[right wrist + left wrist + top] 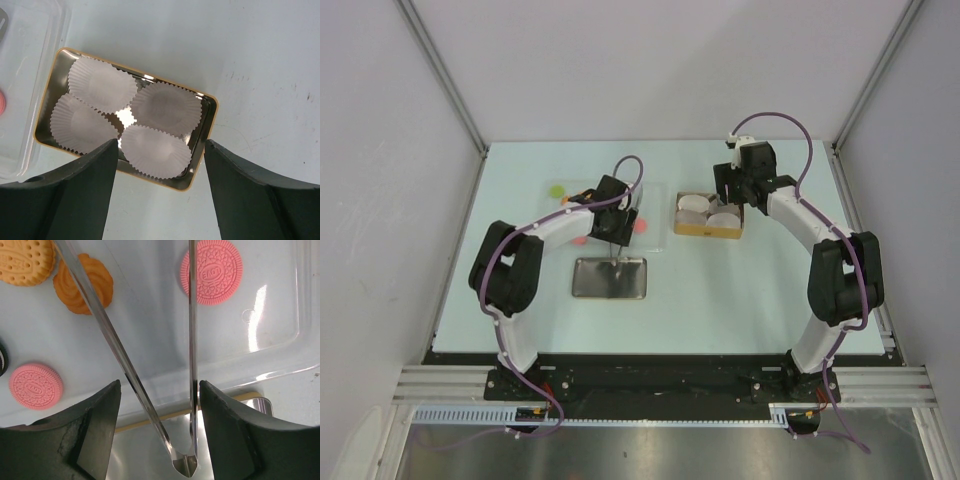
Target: Pack the cookies
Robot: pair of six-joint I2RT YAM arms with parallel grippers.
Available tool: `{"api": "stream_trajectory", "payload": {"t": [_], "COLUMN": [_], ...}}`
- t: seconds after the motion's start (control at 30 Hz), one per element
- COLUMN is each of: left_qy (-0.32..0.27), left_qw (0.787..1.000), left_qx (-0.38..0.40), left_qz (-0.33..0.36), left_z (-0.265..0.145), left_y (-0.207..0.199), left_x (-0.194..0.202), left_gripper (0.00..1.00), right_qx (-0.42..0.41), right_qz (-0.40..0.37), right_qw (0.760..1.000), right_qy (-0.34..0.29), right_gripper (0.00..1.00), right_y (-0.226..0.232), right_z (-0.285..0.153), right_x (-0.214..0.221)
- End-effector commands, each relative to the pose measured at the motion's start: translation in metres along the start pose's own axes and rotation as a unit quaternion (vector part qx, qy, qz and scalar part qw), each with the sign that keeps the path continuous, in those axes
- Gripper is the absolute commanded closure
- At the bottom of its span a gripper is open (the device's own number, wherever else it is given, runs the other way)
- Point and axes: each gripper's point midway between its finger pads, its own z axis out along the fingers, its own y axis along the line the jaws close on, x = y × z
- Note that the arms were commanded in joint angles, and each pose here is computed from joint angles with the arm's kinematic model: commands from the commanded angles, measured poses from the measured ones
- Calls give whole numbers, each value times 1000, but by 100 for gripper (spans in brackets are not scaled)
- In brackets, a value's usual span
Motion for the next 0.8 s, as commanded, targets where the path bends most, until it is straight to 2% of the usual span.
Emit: {"api": "stream_trajectory", "payload": {"t": [0.0, 0.77], "left_qy": [-18, -14], "left_qw": [1000, 999], "left_qx": [4, -11], "left_qz": [-20, -45], "left_z": [-1, 10], "left_y": [-2, -1], "left_x": [-18, -24], "left_gripper": [31, 38], "right_qx": [-6, -6], "right_qz": [-2, -2], "right_qw": [1000, 1000], "right_qy": [-22, -20], "right_gripper": [27, 27], "right_y": [4, 5], "right_z": [-4, -2], "right_x": [-12, -7]}}
